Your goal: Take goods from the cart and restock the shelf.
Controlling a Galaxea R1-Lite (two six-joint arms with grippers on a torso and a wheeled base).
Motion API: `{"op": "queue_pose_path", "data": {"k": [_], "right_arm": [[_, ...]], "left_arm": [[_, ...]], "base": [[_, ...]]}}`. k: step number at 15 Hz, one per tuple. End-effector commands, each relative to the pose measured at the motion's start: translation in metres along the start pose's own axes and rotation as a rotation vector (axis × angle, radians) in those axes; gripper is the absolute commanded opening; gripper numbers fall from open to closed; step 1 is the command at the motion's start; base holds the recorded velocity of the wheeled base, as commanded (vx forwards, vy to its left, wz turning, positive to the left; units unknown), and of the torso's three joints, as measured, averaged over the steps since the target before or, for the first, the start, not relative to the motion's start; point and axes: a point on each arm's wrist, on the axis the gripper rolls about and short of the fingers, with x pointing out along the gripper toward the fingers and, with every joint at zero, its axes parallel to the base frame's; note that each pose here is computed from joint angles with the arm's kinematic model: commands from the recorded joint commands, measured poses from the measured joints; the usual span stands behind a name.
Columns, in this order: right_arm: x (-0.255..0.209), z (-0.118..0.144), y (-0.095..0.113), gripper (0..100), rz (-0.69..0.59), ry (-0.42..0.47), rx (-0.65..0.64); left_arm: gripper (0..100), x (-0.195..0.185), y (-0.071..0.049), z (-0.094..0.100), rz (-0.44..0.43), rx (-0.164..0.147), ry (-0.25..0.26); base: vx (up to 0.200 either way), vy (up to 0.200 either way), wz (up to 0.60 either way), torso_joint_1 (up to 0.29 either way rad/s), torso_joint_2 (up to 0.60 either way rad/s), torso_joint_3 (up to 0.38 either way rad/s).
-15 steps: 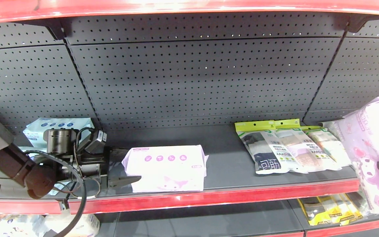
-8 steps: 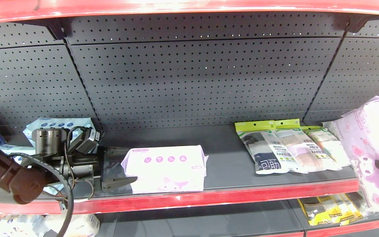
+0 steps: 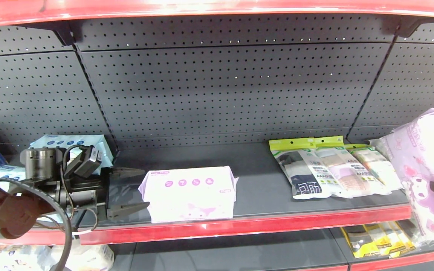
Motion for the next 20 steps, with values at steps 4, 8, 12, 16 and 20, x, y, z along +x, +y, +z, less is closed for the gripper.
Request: {"op": "queue_pose_path", "data": {"k": [4, 8, 12, 16, 20], "right_arm": [[-0.002, 0.003, -0.001, 0, -0.001, -0.016, -0.001], [-0.002, 0.003, 0.000, 0, 0.002, -0.015, -0.003], [-0.002, 0.004, 0.000, 0, 0.005, -0.019, -0.007], [-0.003, 0.006, 0.000, 0, 0.009, -0.030, -0.002], [-0.001, 0.009, -0.001, 0, 0.003, -0.052, 0.000]], "left_arm": [[100, -0.015, 0.000, 0.010, 0.049, 0.020, -0.014], [100, -0.032, 0.003, 0.013, 0.102, 0.039, -0.023], [100, -0.048, 0.004, 0.019, 0.171, 0.069, -0.023], [100, -0.065, 0.009, 0.023, 0.255, 0.127, -0.039], [100, -0.077, 0.002, 0.019, 0.371, 0.183, -0.027]], "base": [[0.000, 0.000, 0.00, 0.000, 0.00, 0.000], [0.000, 0.000, 0.00, 0.000, 0.00, 0.000], [0.000, 0.000, 0.00, 0.000, 0.00, 0.000], [0.000, 0.000, 0.00, 0.000, 0.00, 0.000], [0.000, 0.000, 0.00, 0.000, 0.00, 0.000]]}}
